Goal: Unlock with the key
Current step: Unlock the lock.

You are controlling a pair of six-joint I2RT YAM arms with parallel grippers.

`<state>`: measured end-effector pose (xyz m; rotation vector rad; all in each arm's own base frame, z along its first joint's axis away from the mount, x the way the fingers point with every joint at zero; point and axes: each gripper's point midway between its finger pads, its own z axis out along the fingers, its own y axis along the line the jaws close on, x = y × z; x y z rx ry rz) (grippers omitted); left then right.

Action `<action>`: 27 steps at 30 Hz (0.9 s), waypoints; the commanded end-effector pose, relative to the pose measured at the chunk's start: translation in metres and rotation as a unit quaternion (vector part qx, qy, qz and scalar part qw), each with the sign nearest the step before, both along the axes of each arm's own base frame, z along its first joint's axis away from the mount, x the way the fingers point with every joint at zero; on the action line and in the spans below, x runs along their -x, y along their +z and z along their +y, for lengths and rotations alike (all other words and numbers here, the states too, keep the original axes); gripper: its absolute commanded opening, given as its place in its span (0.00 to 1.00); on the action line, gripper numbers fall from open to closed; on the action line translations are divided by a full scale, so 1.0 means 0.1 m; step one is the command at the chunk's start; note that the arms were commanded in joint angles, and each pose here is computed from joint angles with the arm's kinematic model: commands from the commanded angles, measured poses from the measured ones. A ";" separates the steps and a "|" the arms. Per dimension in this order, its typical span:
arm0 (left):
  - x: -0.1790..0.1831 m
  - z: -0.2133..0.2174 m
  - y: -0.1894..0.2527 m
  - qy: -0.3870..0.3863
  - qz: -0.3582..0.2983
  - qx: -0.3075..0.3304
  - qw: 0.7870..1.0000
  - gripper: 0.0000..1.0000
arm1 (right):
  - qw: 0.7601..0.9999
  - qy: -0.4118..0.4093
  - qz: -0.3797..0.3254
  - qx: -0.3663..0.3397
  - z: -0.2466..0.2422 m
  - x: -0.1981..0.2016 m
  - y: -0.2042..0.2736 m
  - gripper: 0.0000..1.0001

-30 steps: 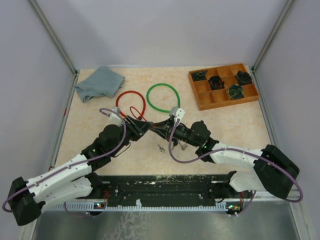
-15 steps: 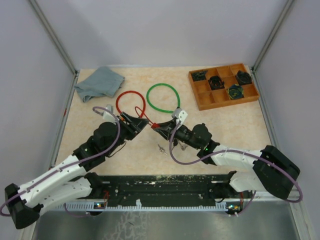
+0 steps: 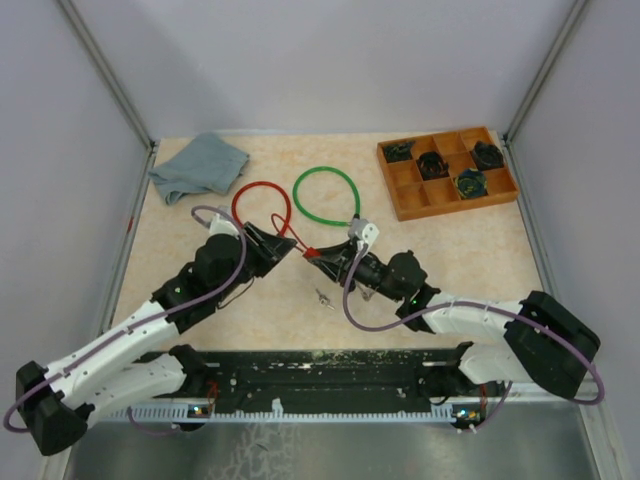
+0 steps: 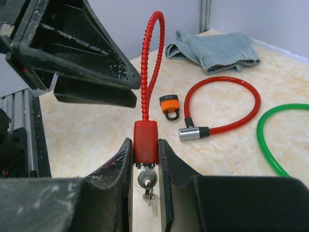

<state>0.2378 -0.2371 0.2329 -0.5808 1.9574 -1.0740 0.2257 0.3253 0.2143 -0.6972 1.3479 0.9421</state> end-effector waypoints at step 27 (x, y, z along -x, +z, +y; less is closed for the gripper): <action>-0.13 -0.06 -0.06 -0.028 0.007 0.025 0.999 0.00 | 0.998 0.053 0.003 -0.035 0.05 0.21 0.30 0.00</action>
